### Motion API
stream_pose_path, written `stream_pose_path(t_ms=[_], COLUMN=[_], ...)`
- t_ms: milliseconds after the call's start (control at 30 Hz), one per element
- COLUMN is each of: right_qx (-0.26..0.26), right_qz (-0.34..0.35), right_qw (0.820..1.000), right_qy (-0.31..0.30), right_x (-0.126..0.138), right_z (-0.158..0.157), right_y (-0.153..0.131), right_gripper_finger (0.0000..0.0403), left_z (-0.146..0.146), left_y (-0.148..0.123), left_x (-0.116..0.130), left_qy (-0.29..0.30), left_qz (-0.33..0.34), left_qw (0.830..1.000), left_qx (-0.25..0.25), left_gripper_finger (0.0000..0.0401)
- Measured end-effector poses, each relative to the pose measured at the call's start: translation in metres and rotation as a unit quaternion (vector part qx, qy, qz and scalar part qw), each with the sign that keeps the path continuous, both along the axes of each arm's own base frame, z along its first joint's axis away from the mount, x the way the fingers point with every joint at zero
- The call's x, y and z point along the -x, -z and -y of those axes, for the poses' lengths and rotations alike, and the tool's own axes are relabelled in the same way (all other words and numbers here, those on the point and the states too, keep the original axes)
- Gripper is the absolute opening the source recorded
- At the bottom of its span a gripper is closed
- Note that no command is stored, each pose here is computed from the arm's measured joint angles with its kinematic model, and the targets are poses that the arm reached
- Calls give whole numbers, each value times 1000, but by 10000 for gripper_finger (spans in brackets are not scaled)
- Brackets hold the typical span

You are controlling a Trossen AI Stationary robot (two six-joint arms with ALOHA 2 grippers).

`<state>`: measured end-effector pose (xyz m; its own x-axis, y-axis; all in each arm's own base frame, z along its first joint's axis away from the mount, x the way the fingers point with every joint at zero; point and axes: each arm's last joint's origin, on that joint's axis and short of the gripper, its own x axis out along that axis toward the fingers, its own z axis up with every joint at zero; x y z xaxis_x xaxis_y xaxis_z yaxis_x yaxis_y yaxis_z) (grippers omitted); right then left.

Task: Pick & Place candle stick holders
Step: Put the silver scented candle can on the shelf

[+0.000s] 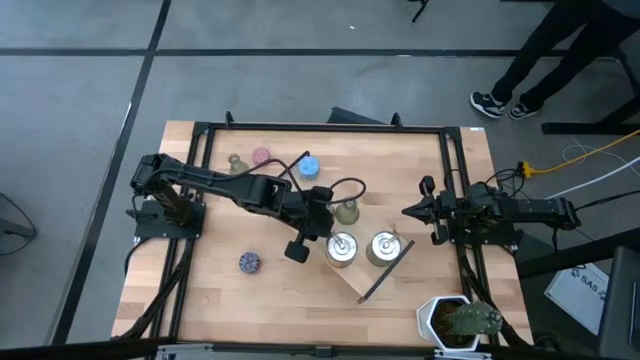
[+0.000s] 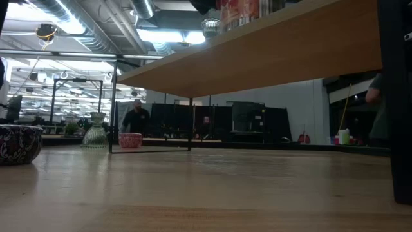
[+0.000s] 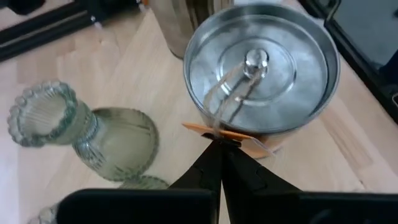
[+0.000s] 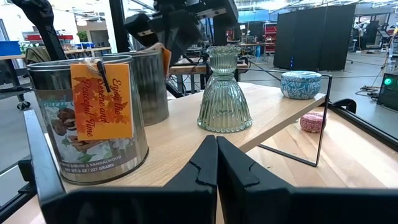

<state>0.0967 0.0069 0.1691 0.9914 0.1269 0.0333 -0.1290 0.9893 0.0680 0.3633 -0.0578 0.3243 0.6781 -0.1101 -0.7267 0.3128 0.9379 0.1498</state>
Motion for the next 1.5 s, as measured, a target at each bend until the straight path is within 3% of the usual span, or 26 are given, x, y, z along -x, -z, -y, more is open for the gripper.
stream_pose_path(t_ms=[333, 667, 1500], right_qx=[0, 0, 0], right_qz=[0, 0, 0], right_qw=[1000, 1000, 1000], right_qy=[0, 0, 0], right_x=[0, 0, 0], right_z=[0, 0, 0], right_y=[0, 0, 0], right_gripper_finger=[1, 1, 1], left_z=[6, 10, 27], left_y=[-2, 2, 12], left_x=[-10, -8, -29], left_qy=[34, 9, 25], left_qz=[39, 18, 67], left_qw=[998, 998, 995], left_qx=[37, 59, 68], left_gripper_finger=[2, 2, 2])
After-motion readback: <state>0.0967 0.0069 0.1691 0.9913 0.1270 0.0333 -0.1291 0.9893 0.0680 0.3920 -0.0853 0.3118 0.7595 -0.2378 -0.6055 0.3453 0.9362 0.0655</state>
